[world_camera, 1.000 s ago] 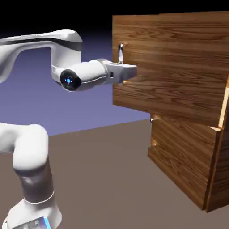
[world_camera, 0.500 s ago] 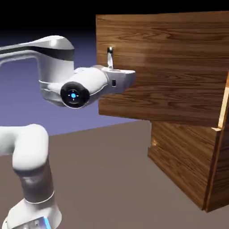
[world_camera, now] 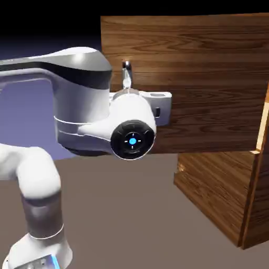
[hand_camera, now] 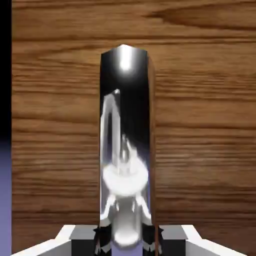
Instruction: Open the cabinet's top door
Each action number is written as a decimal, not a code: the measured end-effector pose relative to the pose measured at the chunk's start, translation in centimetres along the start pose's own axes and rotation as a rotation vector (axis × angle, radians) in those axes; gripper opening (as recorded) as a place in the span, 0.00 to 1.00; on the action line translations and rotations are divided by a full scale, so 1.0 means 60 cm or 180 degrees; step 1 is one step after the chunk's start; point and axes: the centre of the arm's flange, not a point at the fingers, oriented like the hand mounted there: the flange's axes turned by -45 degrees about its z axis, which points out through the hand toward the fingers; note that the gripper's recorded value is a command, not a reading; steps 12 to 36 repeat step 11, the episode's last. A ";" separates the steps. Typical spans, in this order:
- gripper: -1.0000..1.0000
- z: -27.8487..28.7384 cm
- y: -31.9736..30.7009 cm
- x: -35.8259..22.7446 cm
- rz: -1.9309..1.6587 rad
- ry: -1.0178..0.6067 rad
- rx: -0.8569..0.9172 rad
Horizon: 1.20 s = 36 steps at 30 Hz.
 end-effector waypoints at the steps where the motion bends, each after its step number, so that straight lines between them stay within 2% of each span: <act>1: 0.00 -0.015 0.006 0.000 0.0000 0.0000 0.0075; 10: 0.00 -0.127 0.064 0.000 0.0000 0.0001 0.0663; 11: 1.00 -0.138 0.071 0.000 0.0000 0.0000 0.0720; 36: 1.00 -0.138 0.071 0.000 0.0000 0.0000 0.0720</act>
